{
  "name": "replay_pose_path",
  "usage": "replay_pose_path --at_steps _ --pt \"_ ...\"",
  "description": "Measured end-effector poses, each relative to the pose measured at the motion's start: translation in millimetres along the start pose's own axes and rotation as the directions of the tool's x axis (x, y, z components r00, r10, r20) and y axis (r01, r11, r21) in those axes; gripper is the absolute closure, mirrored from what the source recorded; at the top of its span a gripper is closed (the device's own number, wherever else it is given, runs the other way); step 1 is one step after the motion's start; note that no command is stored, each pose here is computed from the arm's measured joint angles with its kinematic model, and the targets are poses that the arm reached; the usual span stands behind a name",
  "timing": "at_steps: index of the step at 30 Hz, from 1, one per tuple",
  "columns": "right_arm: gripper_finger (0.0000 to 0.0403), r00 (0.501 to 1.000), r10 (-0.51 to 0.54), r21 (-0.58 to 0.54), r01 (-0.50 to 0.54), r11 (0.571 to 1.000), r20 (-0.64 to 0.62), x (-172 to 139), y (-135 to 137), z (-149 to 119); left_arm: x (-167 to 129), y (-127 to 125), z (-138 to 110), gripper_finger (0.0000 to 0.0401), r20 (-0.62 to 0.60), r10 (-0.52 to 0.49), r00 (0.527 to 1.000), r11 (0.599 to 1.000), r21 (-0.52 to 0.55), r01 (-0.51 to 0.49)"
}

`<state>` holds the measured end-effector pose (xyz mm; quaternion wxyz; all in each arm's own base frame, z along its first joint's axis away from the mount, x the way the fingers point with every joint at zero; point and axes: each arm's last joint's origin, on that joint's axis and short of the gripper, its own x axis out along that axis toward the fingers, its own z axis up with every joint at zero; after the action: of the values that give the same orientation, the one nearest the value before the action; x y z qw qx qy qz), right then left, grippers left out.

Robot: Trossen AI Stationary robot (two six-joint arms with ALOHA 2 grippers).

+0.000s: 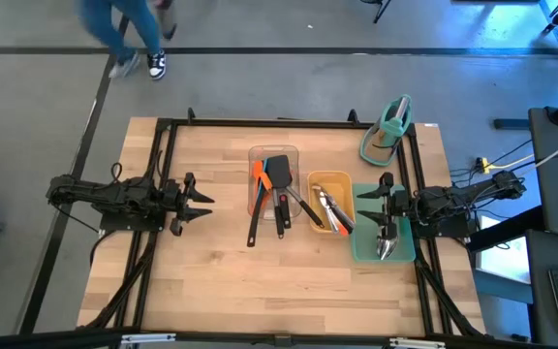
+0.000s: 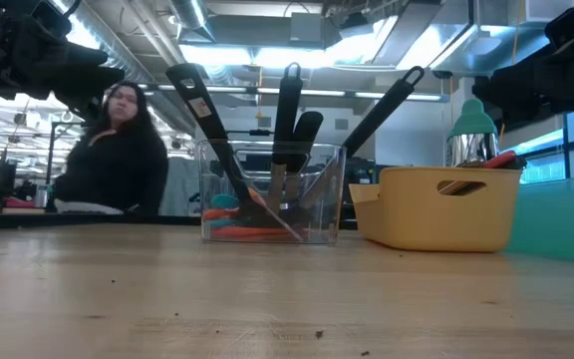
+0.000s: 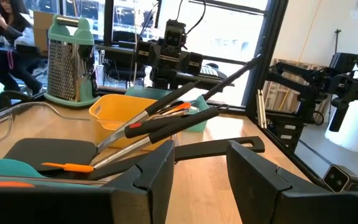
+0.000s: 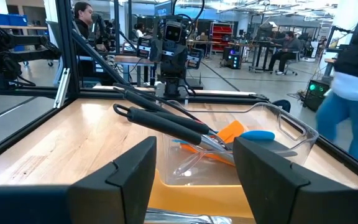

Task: Pick & Place Kitchen Items
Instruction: Return to Home Position

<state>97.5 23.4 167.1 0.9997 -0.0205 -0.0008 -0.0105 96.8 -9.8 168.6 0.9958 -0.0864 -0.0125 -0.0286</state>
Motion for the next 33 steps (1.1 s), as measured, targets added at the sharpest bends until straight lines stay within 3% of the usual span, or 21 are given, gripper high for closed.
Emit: replay_pose_path --at_steps 26,33 --pt "0.0186 1.000 0.001 0.000 -0.001 1.000 0.000 0.0 0.1 0.0 0.0 0.0 0.2 0.0260 0.002 0.001 1.000 1.000 0.001 -0.001" --pt "0.0186 1.000 0.004 0.004 -0.004 1.000 0.001 0.0 0.1 0.1 -0.2 -0.6 6.9 0.0260 0.073 0.008 0.997 0.999 0.045 -0.011"
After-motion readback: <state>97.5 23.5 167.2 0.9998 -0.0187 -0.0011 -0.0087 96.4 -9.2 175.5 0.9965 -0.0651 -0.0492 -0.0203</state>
